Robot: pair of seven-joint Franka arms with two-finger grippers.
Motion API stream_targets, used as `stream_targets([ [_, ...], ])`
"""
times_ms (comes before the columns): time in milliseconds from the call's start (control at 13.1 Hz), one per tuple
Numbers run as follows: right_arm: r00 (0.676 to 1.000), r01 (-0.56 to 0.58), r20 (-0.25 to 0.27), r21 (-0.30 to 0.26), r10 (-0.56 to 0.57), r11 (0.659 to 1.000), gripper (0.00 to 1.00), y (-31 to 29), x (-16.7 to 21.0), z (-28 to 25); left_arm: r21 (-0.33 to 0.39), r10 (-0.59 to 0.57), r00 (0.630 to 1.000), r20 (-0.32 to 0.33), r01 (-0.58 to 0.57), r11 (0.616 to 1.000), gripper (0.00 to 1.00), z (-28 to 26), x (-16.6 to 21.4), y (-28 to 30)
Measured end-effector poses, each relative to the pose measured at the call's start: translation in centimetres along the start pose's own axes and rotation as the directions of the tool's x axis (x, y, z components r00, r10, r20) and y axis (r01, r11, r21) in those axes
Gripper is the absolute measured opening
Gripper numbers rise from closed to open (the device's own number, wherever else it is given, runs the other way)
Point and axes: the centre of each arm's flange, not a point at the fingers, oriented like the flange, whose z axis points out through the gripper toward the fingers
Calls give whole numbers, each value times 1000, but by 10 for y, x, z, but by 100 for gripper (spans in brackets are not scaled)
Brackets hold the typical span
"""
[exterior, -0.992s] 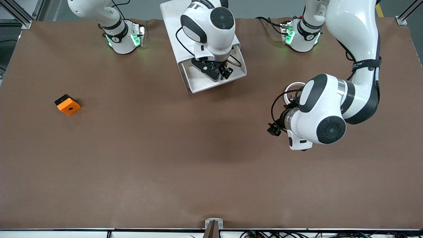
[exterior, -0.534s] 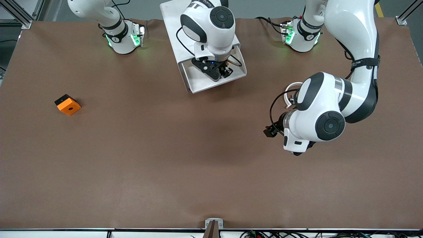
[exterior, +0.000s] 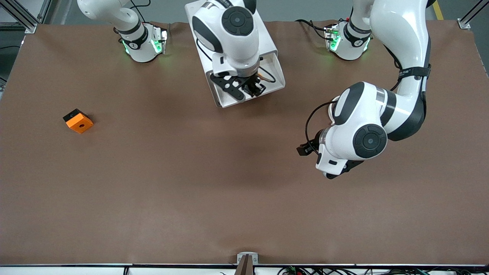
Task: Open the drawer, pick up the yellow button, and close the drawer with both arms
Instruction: 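Lift the push button out of the drawer with the right gripper, then push the drawer closed with the left gripper while the right gripper carries the button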
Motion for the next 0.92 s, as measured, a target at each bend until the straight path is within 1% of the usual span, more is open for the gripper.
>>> stream_targets([
  [153,996,84,5,-14,-84,996,42,16,49,-29,-3,49,999,-2,-49,999,100,8,1,1],
  [305,987,161,16,-21,-161,987,42,47,123,-61,-13,97,995,-2,-97,995,100,17,-4,5],
  [382,980,201,15,-20,-200,979,42,66,166,-73,-32,123,992,-13,-123,992,100,23,-12,11],
  [534,960,280,-3,-38,-281,959,42,107,248,-80,-84,169,984,-53,-173,981,100,44,-40,24],
  [611,948,318,-1,-49,-318,947,42,127,283,-77,-102,193,979,-70,-200,975,100,59,-59,29],
  [763,918,395,7,-60,-395,917,42,171,348,-70,-97,248,967,-61,-253,963,100,87,-101,35],
  [916,883,468,-13,-61,-470,881,42,215,406,-61,-72,282,959,-28,-283,956,100,110,-132,40],
])
